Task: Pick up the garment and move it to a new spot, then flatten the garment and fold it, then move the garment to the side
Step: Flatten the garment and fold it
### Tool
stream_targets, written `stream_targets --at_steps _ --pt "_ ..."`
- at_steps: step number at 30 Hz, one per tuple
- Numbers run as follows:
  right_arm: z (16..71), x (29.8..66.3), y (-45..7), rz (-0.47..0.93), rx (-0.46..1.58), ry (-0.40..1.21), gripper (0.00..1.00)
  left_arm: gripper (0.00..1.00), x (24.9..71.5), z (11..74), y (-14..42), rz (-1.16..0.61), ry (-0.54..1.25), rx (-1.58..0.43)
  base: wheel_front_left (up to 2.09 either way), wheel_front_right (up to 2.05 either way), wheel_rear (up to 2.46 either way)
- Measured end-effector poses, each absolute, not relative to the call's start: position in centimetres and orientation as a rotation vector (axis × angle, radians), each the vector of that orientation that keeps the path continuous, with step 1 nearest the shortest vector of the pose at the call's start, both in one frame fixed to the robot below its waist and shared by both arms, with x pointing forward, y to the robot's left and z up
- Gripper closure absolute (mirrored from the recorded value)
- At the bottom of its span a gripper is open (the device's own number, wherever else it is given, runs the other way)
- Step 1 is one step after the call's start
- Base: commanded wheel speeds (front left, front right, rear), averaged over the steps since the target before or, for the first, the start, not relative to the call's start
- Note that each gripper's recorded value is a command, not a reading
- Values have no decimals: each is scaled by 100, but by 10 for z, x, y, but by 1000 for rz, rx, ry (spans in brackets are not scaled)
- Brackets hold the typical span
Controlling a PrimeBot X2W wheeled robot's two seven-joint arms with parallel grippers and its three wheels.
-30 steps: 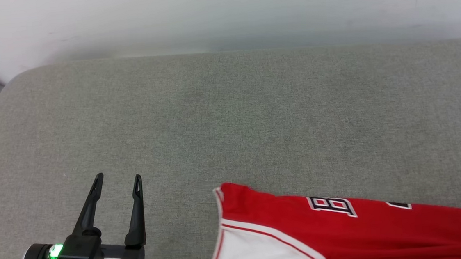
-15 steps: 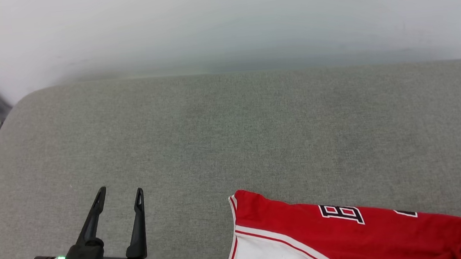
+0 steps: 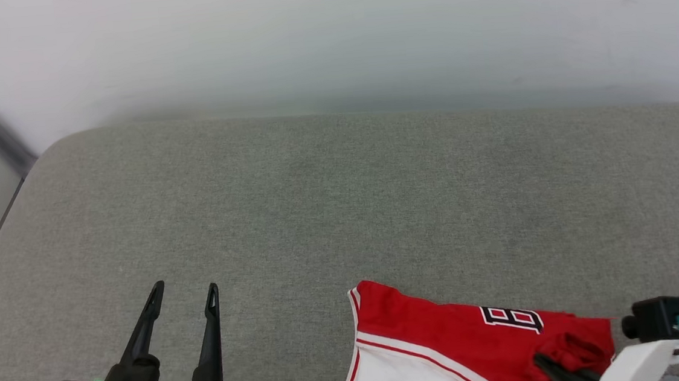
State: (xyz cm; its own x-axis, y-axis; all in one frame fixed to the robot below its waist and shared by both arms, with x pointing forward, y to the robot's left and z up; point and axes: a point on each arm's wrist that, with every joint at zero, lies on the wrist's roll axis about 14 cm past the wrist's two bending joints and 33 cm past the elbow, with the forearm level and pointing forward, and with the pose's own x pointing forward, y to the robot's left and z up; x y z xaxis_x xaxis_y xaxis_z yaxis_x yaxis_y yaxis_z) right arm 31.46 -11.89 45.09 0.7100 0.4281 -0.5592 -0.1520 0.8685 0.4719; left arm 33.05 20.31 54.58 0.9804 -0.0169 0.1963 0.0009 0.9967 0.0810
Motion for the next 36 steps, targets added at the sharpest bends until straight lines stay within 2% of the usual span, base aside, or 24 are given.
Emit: stream_targets --at_steps 5,11,21,22,23,32,36 --pt "464 315 -69 505 494 711 100 0 328 544 207 11 -193 77 0 0 0" --pt "464 315 -21 648 559 735 100 0 326 543 211 32 -188 68 0 0 0" --pt "437 329 12 695 548 805 100 0 324 542 219 63 -183 67 0 0 0" --pt "433 329 14 697 537 818 72 0 324 541 220 63 -180 67 0 0 0" --pt "430 328 17 704 521 826 0 0 324 541 221 65 -178 67 0 0 0" --pt "445 320 54 827 548 807 0 0 323 539 223 76 -172 65 0 0 0" --pt "458 332 52 818 550 748 0 0 323 540 223 74 -177 63 0 0 0"
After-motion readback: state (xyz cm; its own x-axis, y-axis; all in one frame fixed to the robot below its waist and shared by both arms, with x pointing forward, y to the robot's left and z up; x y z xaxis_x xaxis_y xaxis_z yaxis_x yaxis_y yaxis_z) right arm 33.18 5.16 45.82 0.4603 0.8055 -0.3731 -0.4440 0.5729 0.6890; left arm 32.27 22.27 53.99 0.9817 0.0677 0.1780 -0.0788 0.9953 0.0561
